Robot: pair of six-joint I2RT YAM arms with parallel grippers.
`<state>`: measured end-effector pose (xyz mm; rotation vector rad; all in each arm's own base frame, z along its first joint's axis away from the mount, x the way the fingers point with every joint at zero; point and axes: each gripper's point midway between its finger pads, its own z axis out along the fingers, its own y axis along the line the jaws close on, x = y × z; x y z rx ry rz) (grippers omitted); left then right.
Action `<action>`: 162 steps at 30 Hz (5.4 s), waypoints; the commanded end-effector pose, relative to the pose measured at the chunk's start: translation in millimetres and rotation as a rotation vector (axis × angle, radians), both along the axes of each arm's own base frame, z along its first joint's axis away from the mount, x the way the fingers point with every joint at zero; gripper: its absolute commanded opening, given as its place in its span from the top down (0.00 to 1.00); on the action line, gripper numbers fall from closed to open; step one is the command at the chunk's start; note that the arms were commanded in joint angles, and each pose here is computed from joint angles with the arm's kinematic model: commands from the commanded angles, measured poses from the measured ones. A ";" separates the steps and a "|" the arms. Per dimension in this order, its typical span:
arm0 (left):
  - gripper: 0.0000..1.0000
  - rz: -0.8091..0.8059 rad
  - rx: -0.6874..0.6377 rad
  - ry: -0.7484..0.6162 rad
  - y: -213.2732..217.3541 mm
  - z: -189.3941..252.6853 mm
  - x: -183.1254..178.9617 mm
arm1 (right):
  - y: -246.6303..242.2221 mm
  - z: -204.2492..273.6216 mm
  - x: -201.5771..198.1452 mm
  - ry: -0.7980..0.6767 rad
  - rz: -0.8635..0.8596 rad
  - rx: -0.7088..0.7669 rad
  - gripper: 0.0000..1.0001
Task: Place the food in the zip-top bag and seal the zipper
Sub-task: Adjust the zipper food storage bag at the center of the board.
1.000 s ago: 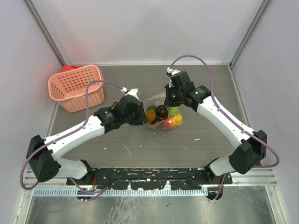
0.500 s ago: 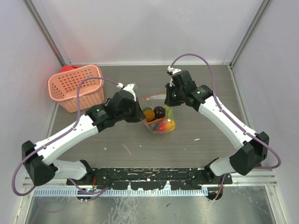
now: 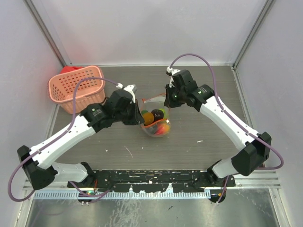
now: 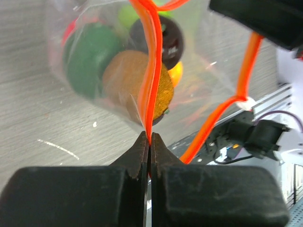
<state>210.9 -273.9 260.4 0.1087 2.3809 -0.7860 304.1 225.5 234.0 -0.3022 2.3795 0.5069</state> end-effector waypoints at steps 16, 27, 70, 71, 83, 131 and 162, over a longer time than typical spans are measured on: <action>1.00 0.094 -0.014 0.056 6.9 0.6 21.9 | 9.6 83.9 0.2 -0.373 0.123 0.139 0.47; 1.00 0.105 -0.014 0.047 8.6 6.4 23.3 | -18.4 73.9 -75.2 -0.676 0.336 0.199 0.29; 0.71 0.164 0.017 -0.007 25.2 9.2 45.6 | 18.3 42.4 -80.8 -0.770 0.555 0.286 0.99; 0.70 0.166 0.021 -0.011 26.0 9.8 47.6 | 18.7 41.6 -81.2 -0.767 0.558 0.288 0.99; 0.85 0.219 0.099 -0.001 41.9 -9.5 74.7 | 16.0 38.5 -83.6 -0.751 0.572 0.258 0.99; 0.24 -0.789 -0.049 -0.478 -51.1 35.5 -2.4 | 2.3 32.0 -87.5 -0.597 0.574 0.138 0.99; 1.00 -0.869 -0.030 -0.572 -71.7 38.5 -6.7 | -5.7 37.7 -98.9 -0.664 0.573 0.152 0.57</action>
